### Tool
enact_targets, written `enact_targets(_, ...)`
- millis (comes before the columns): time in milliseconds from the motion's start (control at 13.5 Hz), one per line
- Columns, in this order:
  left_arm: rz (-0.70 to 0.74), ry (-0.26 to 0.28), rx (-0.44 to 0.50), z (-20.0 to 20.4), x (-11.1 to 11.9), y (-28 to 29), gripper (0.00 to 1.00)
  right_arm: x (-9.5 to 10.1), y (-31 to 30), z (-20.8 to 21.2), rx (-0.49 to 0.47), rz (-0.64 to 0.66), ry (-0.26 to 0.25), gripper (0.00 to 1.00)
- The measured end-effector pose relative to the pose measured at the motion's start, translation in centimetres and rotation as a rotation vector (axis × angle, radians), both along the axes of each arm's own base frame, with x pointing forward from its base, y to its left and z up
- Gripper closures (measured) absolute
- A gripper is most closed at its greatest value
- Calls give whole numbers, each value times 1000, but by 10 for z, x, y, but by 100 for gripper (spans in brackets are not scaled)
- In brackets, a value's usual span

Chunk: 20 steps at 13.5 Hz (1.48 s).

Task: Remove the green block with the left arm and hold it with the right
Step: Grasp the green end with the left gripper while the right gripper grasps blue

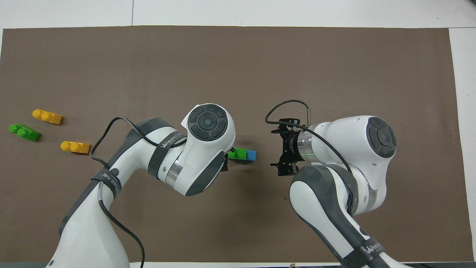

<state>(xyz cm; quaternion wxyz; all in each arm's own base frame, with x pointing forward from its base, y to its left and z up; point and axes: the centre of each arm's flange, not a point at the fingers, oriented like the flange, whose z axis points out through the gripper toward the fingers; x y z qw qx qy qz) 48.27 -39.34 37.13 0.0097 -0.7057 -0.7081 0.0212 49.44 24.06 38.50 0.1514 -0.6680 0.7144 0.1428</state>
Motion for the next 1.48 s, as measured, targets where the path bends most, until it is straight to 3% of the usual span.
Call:
enact_targets(594,6,27,26,-2,-26,-24,0,-4,9,-17,16,-31,-1,0)
enact_targets(1484,30,-6,-3,-15,-29,-25,0,-7,25,-50,15,-67,-17,0)
